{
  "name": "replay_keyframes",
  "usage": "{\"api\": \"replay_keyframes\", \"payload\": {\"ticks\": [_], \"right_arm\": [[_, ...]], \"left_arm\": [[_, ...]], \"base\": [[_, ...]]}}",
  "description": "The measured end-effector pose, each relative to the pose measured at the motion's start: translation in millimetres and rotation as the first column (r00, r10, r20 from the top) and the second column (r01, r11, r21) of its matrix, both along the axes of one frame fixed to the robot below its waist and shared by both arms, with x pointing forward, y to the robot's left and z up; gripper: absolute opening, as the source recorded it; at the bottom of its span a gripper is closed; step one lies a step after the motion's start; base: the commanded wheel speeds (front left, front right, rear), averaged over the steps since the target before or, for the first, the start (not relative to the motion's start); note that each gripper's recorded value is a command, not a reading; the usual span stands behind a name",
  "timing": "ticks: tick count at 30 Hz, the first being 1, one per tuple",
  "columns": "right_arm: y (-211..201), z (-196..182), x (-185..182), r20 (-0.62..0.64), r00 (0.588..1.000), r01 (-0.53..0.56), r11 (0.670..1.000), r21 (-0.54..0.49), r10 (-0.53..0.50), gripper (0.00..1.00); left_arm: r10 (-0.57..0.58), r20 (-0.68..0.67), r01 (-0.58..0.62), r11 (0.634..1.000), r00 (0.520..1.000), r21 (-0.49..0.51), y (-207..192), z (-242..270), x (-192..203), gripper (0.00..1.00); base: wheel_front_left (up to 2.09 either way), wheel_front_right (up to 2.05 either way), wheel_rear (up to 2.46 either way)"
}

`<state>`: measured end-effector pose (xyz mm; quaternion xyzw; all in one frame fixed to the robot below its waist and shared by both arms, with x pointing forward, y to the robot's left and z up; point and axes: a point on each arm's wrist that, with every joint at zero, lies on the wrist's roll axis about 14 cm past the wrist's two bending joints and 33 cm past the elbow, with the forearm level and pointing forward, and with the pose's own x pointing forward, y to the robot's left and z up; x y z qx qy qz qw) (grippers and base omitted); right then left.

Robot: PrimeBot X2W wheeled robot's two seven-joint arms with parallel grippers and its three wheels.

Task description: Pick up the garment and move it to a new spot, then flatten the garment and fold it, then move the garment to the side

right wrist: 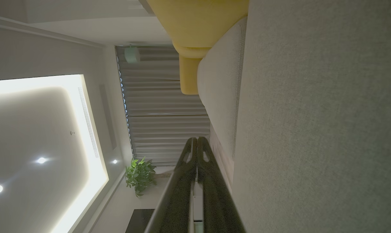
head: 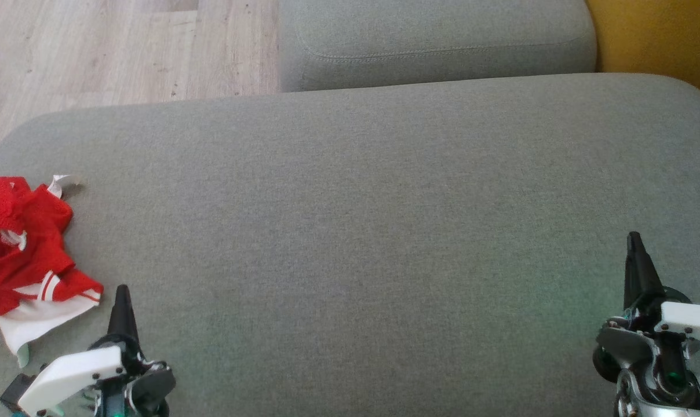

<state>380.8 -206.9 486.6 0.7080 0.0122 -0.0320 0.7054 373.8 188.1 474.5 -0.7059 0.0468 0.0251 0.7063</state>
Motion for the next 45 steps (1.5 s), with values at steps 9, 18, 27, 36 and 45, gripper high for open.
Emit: {"api": "replay_keyframes", "payload": {"ticks": [9,18,27,36,45], "right_arm": [[0.0,0.0,0.0,0.0,1.0,0.0,1.0,0.0,0.0,0.0],[0.0,0.0,0.0,0.0,1.0,0.0,1.0,0.0,0.0,0.0],[0.0,0.0,0.0,0.0,1.0,0.0,1.0,0.0,0.0,0.0],[0.0,0.0,0.0,0.0,1.0,0.0,1.0,0.0,0.0,0.0],[0.0,0.0,0.0,0.0,1.0,0.0,1.0,0.0,0.0,0.0]], "left_arm": [[0.0,0.0,0.0,1.0,1.0,0.0,0.0,0.0,0.0,0.0],[0.0,0.0,0.0,1.0,1.0,0.0,0.0,0.0,0.0,0.0],[0.0,0.0,0.0,1.0,1.0,0.0,0.0,0.0,0.0,0.0],[0.0,0.0,0.0,1.0,1.0,0.0,0.0,0.0,0.0,0.0],[0.0,0.0,0.0,1.0,1.0,0.0,0.0,0.0,0.0,0.0]], "base": [[0.0,0.0,0.0],[0.0,0.0,0.0],[0.0,0.0,0.0],[0.0,0.0,0.0],[0.0,0.0,0.0]]}}
